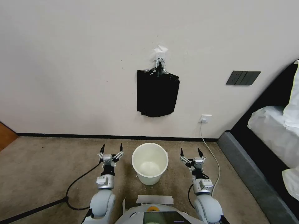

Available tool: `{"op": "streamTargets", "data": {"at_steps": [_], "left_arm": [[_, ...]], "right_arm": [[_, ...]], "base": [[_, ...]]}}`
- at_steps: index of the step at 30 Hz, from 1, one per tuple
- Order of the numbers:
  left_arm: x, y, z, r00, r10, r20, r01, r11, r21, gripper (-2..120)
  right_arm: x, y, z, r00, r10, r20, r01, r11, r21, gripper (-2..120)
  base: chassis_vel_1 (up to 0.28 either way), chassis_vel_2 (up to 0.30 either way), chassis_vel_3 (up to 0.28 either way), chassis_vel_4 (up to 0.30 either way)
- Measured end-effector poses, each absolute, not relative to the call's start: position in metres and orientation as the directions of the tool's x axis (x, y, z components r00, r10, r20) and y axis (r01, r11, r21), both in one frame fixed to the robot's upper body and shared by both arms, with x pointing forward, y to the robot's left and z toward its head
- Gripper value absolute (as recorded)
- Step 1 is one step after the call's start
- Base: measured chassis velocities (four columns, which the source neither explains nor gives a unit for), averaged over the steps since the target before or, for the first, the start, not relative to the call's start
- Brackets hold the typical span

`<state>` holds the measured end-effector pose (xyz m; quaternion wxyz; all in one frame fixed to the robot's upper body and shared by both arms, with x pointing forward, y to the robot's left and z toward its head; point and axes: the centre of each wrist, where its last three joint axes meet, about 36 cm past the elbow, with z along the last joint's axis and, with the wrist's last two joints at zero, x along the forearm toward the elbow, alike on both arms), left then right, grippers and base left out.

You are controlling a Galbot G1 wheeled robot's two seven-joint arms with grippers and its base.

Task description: Place a trash bag onto the trash bin.

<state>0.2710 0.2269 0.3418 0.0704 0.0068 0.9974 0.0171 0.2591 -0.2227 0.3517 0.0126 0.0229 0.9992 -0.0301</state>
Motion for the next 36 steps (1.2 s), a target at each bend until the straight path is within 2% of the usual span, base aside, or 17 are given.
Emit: {"op": "streamTargets", "data": {"at_steps": [7, 12, 17, 20, 25, 27, 30, 36], "left_arm": [[0.278, 0.233, 0.34, -0.992, 0.027, -0.119, 0.023, 0.999, 0.035, 100], [0.277, 0.236, 0.341, -0.992, 0.041, -0.116, 0.041, 0.999, 0.006, 100], [0.272, 0.24, 0.343, -0.989, 0.077, -0.126, 0.076, 0.997, 0.014, 100], [0.27, 0.241, 0.344, -0.99, 0.062, -0.131, 0.061, 0.998, 0.014, 100], [0.267, 0.24, 0.345, -0.99, 0.053, -0.132, 0.051, 0.999, 0.016, 100], [0.262, 0.24, 0.345, -0.99, 0.052, -0.128, 0.05, 0.999, 0.018, 100], [0.261, 0.241, 0.345, -0.991, 0.052, -0.126, 0.05, 0.999, 0.021, 100], [0.255, 0.25, 0.349, -0.99, 0.042, -0.135, 0.038, 0.999, 0.038, 100]], "right_arm": [[0.265, -0.223, 0.355, -0.998, 0.024, -0.054, 0.026, 0.999, -0.035, 100], [0.287, -0.218, 0.368, -0.994, -0.064, -0.083, -0.07, 0.996, 0.061, 100], [0.332, -0.213, 0.382, -0.978, -0.18, -0.101, -0.191, 0.975, 0.111, 100], [0.383, -0.204, 0.416, -0.954, -0.265, -0.138, -0.286, 0.945, 0.16, 100], [0.426, -0.194, 0.438, -0.942, -0.295, -0.159, -0.321, 0.931, 0.176, 100], [0.471, -0.181, 0.46, -0.93, -0.317, -0.186, -0.35, 0.918, 0.186, 100], [0.488, -0.175, 0.476, -0.923, -0.322, -0.211, -0.364, 0.909, 0.202, 100], [0.544, -0.15, 0.539, -0.895, -0.337, -0.293, -0.426, 0.84, 0.336, 100]], "base": [[0.0, 0.0, 0.0, 0.0], [0.0, 0.0, 0.0, 0.0], [0.0, 0.0, 0.0, 0.0], [0.0, 0.0, 0.0, 0.0], [0.0, 0.0, 0.0, 0.0], [0.0, 0.0, 0.0, 0.0], [0.0, 0.0, 0.0, 0.0], [0.0, 0.0, 0.0, 0.0]]}}
